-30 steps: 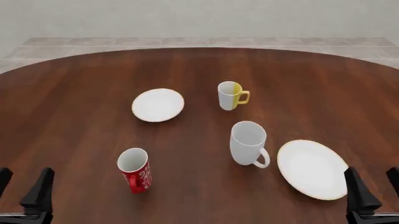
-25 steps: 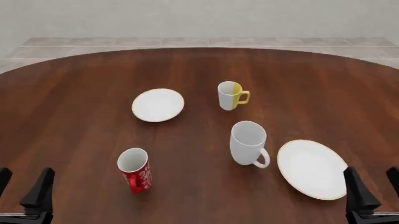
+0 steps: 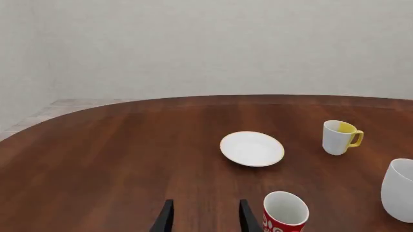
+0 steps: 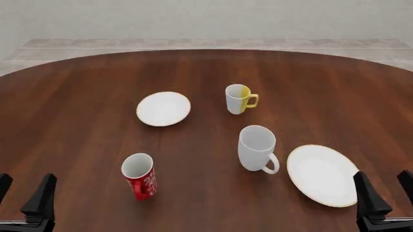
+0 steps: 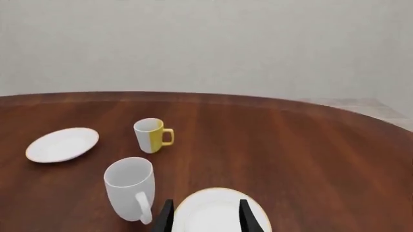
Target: Put the white mug on the left plate.
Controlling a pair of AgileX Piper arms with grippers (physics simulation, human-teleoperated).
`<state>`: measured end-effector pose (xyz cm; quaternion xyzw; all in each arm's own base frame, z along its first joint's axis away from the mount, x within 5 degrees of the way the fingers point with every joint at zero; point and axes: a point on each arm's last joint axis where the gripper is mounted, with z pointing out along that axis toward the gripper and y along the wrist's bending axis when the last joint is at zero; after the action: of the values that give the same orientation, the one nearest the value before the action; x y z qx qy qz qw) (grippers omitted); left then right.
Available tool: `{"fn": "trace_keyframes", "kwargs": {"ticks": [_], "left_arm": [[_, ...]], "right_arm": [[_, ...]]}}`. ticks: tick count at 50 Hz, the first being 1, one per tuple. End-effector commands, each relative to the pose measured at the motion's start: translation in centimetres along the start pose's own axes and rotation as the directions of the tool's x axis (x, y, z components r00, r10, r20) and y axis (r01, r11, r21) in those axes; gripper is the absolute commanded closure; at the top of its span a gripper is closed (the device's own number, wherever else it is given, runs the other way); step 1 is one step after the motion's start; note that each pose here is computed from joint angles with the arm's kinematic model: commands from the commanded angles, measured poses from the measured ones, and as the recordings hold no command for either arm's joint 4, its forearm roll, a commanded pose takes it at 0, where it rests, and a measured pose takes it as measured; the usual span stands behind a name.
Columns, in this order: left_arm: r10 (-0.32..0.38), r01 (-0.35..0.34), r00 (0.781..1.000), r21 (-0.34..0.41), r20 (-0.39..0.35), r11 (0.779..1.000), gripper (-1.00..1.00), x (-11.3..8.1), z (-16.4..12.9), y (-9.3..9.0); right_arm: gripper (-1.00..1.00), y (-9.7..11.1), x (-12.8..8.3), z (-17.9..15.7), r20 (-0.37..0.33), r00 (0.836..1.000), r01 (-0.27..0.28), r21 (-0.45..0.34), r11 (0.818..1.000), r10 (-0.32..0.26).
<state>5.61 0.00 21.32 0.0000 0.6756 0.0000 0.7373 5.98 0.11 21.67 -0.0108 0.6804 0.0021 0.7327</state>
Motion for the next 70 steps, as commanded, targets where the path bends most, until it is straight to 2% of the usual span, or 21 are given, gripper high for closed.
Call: {"fn": "trace_keyframes", "kwargs": {"ticks": [1, 3, 10, 13, 16, 18, 20, 21, 24, 25, 27, 28, 29, 32, 34, 36, 40, 44, 48, 56, 70], "left_arm": [[0.0, 0.0, 1.0, 0.0, 0.0, 1.0, -1.0, 0.0, 0.0, 0.0], [0.0, 0.0, 1.0, 0.0, 0.0, 1.0, -1.0, 0.0, 0.0, 0.0], [0.0, 0.0, 1.0, 0.0, 0.0, 1.0, -1.0, 0.0, 0.0, 0.0], [0.0, 0.0, 1.0, 0.0, 0.0, 1.0, -1.0, 0.0, 0.0, 0.0], [0.0, 0.0, 1.0, 0.0, 0.0, 1.0, -1.0, 0.0, 0.0, 0.0], [0.0, 0.0, 1.0, 0.0, 0.0, 1.0, -1.0, 0.0, 0.0, 0.0], [0.0, 0.0, 1.0, 0.0, 0.0, 1.0, -1.0, 0.0, 0.0, 0.0], [0.0, 0.0, 1.0, 0.0, 0.0, 1.0, -1.0, 0.0, 0.0, 0.0], [0.0, 0.0, 1.0, 0.0, 0.0, 1.0, -1.0, 0.0, 0.0, 0.0], [0.0, 0.0, 1.0, 0.0, 0.0, 1.0, -1.0, 0.0, 0.0, 0.0], [0.0, 0.0, 1.0, 0.0, 0.0, 1.0, -1.0, 0.0, 0.0, 0.0], [0.0, 0.0, 1.0, 0.0, 0.0, 1.0, -1.0, 0.0, 0.0, 0.0], [0.0, 0.0, 1.0, 0.0, 0.0, 1.0, -1.0, 0.0, 0.0, 0.0], [0.0, 0.0, 1.0, 0.0, 0.0, 1.0, -1.0, 0.0, 0.0, 0.0], [0.0, 0.0, 1.0, 0.0, 0.0, 1.0, -1.0, 0.0, 0.0, 0.0], [0.0, 0.0, 1.0, 0.0, 0.0, 1.0, -1.0, 0.0, 0.0, 0.0], [0.0, 0.0, 1.0, 0.0, 0.0, 1.0, -1.0, 0.0, 0.0, 0.0], [0.0, 0.0, 1.0, 0.0, 0.0, 1.0, -1.0, 0.0, 0.0, 0.0], [0.0, 0.0, 1.0, 0.0, 0.0, 1.0, -1.0, 0.0, 0.0, 0.0], [0.0, 0.0, 1.0, 0.0, 0.0, 1.0, -1.0, 0.0, 0.0, 0.0], [0.0, 0.0, 1.0, 0.0, 0.0, 1.0, -1.0, 0.0, 0.0, 0.0]], "right_arm": [[-1.0, 0.0, -2.0, 0.1, 0.005, 1.0, 0.011, -0.004, 1.0, -0.011], [-1.0, 0.1, -2.6, 0.4, -0.008, 1.0, -0.026, -0.021, 0.999, 0.026], [-1.0, 0.3, -5.0, 1.3, -0.029, 1.0, 0.01, -0.056, 0.998, -0.012], [-1.0, 0.4, -5.9, 1.6, -0.036, 0.999, -0.016, -0.072, 0.997, 0.013], [-1.0, 0.7, -6.1, 2.8, -0.085, 0.996, -0.036, -0.089, 0.995, 0.029], [-1.0, 0.7, -6.3, 3.4, -0.104, 0.995, 0.004, -0.087, 0.996, -0.013], [-1.0, 1.1, -6.6, 3.8, -0.111, 0.993, 0.014, -0.132, 0.991, -0.029], [-1.0, 1.1, -6.3, 4.8, -0.157, 0.987, 0.01, -0.115, 0.993, -0.028], [-1.0, 1.6, -6.9, 5.3, -0.153, 0.985, 0.057, -0.17, 0.984, -0.084], [-1.0, 1.6, -7.1, 5.3, -0.151, 0.987, 0.039, -0.164, 0.986, -0.064], [-1.0, 2.2, -7.3, 5.7, -0.16, 0.984, 0.039, -0.21, 0.977, -0.073], [-1.0, 2.2, -7.2, 5.9, -0.167, 0.983, 0.036, -0.212, 0.977, -0.072], [-1.0, 2.5, -7.1, 6.2, -0.168, 0.98, 0.067, -0.235, 0.97, -0.109], [-1.0, 2.7, -7.0, 6.6, -0.177, 0.978, 0.064, -0.242, 0.968, -0.109], [-1.0, 2.9, -6.7, 7.0, -0.184, 0.973, 0.09, -0.258, 0.962, -0.14], [-1.0, 3.2, -6.6, 7.3, -0.199, 0.972, 0.065, -0.267, 0.962, -0.121], [-1.0, 3.5, -6.1, 7.8, -0.214, 0.965, 0.086, -0.287, 0.954, -0.152], [-1.0, 3.5, -6.0, 8.0, -0.228, 0.963, 0.074, -0.282, 0.957, -0.141], [-1.0, 4.2, -4.9, 8.7, -0.245, 0.949, 0.112, -0.328, 0.938, -0.199], [-1.0, 4.4, -4.3, 9.2, -0.272, 0.949, 0.066, -0.32, 0.945, -0.159], [-1.0, 5.0, -2.9, 9.9, -0.3, 0.94, 0.054, -0.336, 0.94, -0.161]]}}
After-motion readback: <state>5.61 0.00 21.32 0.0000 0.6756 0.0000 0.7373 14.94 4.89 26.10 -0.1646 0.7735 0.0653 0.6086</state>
